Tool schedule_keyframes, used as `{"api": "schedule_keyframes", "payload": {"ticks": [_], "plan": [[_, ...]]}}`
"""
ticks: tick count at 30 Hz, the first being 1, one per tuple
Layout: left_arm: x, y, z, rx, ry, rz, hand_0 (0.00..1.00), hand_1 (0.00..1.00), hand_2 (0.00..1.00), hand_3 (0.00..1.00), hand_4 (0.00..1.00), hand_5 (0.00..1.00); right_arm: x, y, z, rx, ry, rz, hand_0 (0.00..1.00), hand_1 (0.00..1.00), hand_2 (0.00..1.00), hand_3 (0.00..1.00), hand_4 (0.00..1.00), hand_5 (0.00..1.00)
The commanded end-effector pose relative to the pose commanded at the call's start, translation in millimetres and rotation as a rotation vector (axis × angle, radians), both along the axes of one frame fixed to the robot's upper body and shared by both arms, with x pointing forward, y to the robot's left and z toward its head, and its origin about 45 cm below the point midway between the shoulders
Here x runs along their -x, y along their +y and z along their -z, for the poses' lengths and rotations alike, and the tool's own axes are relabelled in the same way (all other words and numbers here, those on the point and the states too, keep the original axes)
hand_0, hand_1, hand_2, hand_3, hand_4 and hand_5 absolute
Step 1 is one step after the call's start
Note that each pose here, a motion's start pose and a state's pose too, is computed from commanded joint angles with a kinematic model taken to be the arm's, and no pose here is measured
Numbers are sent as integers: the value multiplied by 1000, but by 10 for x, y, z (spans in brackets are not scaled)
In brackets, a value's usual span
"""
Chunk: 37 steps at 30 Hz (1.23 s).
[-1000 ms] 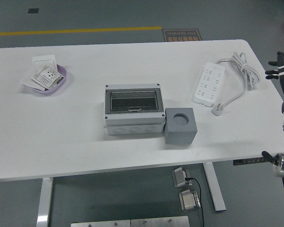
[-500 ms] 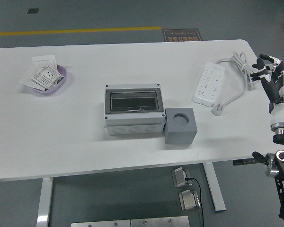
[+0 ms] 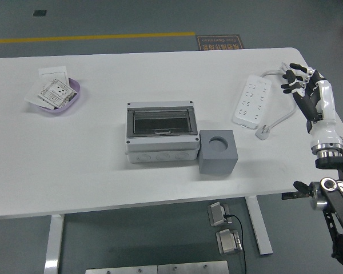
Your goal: Pick up the cylinder from the cube,place it in the box,flap close box
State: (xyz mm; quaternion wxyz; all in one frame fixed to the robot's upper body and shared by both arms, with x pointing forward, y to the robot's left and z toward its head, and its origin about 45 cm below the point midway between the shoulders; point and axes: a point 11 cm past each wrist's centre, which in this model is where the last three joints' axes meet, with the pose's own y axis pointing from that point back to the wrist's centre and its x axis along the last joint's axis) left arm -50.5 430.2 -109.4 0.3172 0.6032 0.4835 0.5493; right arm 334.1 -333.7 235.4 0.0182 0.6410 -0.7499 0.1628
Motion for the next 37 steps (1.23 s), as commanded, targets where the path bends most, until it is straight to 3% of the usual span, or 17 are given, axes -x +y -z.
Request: {"api": "schedule_keyframes", "payload": {"ticks": [1,2,7,8,18,26,37], "plan": [[7,10,-4,-2,2,1,629,678,626,616,714,422,3,6,11,-3,3,-8,528,535,624,726,877,659],[12,19,-7,-4,3,2,629,677,626,616,714,423,6,10,20,-6,5,-14,661,642,689,758,877,644],[23,40,-15,-8,5,2,629,677,626,616,714,423,30,17,84,-47,19,-43,661,642,689,758,877,644],[24,39,-15,-7,5,2,629,677,626,618,714,425,32,18,93,-56,20,-46,802,775,851,825,885,601],[53,10,-8,-5,13,-2,629,677,625,619,715,427,-11,16,18,-176,-8,-91,855,797,851,846,895,591],[81,64,-30,-19,19,-19,629,677,625,620,715,429,-24,92,-34,-361,-43,-182,892,832,855,852,917,604],[107,86,-42,-23,25,-31,629,678,626,622,715,430,-21,145,-254,-582,-115,-259,887,830,842,849,923,593]]}}
